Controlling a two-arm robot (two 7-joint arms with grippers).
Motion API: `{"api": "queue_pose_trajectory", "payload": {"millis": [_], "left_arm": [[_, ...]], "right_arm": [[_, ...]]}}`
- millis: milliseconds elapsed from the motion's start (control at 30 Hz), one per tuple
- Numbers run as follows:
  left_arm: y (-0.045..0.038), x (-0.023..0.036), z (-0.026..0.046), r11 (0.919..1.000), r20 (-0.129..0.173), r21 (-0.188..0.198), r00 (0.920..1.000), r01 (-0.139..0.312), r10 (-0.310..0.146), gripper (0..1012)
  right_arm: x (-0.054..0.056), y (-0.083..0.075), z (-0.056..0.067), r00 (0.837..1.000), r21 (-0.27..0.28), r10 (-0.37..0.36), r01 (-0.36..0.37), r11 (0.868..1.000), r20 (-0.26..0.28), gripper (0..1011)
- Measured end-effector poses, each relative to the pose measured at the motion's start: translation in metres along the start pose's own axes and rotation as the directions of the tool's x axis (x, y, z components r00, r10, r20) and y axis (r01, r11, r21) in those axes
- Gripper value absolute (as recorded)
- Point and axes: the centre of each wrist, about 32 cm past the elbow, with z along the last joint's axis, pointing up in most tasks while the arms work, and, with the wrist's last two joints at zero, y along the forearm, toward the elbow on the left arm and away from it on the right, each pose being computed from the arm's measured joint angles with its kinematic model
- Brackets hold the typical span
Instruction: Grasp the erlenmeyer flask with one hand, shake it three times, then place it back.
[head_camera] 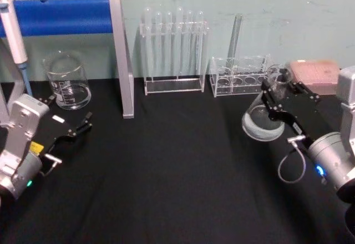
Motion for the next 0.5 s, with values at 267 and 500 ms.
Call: {"api": "queue_pose_trajectory", "payload": {"millis": [267,500], "left_arm": [[0.0,0.0,0.0,1.0,0.0,0.0,1.0,0.0,0.0,1001],[0.0,0.0,0.0,1.0,0.0,0.0,1.0,0.0,0.0,1001]], "right_arm": [[-0.018,0.018,-0.004,0.992,-0.01,0.129,-0.129,0.992,-0.013,449],[-0.037,0.033,-0.006,0.967,-0.014,0.255,-0.255,0.967,-0.023,449]]}}
